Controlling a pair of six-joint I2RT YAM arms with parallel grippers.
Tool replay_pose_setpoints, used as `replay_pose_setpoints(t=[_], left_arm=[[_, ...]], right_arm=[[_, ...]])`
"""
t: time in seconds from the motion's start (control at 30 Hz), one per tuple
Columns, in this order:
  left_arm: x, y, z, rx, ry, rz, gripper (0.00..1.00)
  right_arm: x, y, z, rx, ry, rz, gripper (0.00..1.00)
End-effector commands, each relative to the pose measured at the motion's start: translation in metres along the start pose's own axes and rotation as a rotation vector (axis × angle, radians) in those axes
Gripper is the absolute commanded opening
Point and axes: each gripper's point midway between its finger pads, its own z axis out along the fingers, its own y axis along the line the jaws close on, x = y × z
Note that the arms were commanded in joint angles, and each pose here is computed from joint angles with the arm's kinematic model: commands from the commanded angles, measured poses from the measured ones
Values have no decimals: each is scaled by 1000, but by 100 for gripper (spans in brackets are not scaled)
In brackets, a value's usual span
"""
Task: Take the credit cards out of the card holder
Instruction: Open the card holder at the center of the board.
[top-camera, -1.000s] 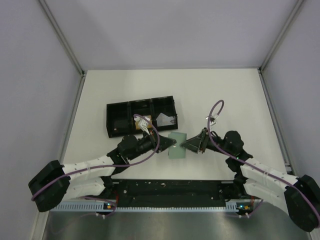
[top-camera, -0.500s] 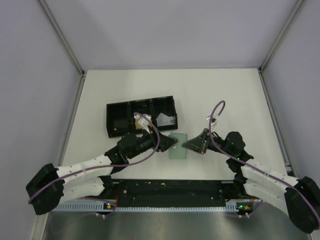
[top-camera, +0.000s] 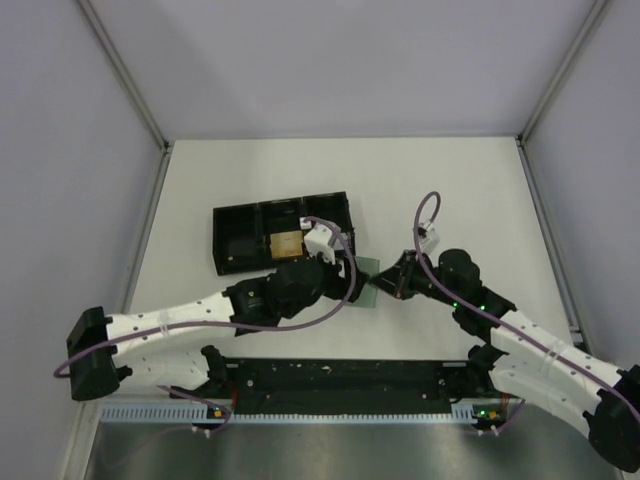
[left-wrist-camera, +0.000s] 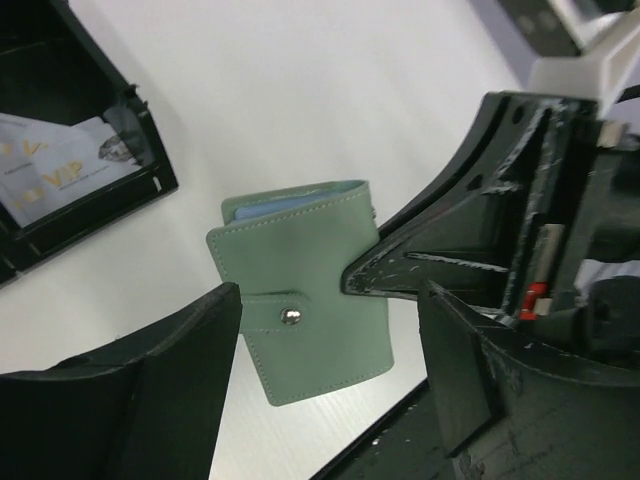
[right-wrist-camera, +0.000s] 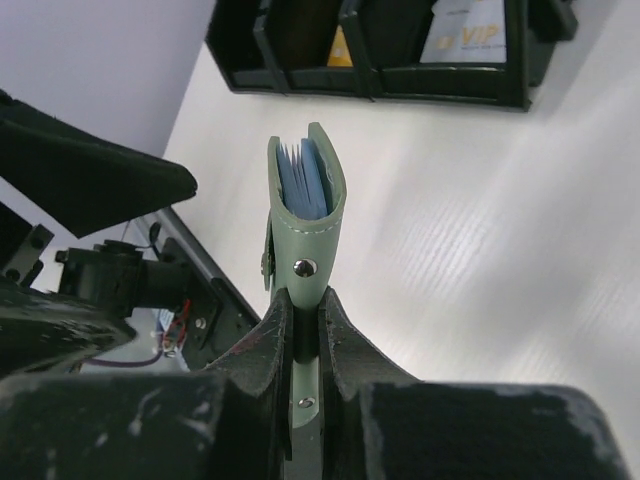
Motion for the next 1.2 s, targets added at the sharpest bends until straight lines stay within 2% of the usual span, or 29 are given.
replay_pose_setpoints(t=[0.0,0.3,0.6,1.17], left_arm=[[10,17,7,-164,52,113,74],[31,12,21,-158,112,90,64],[43,1,35,-117,145,70,62],[70,24,42,-223,223,127,45]], right_arm=[[-13,-1,-4,77,-34,-30,0],[-11,5,-5,53,-29,-25,0],[-9,8,-4,42,-26,-27,0],[-13,16,-7,27,-34,-43,0]])
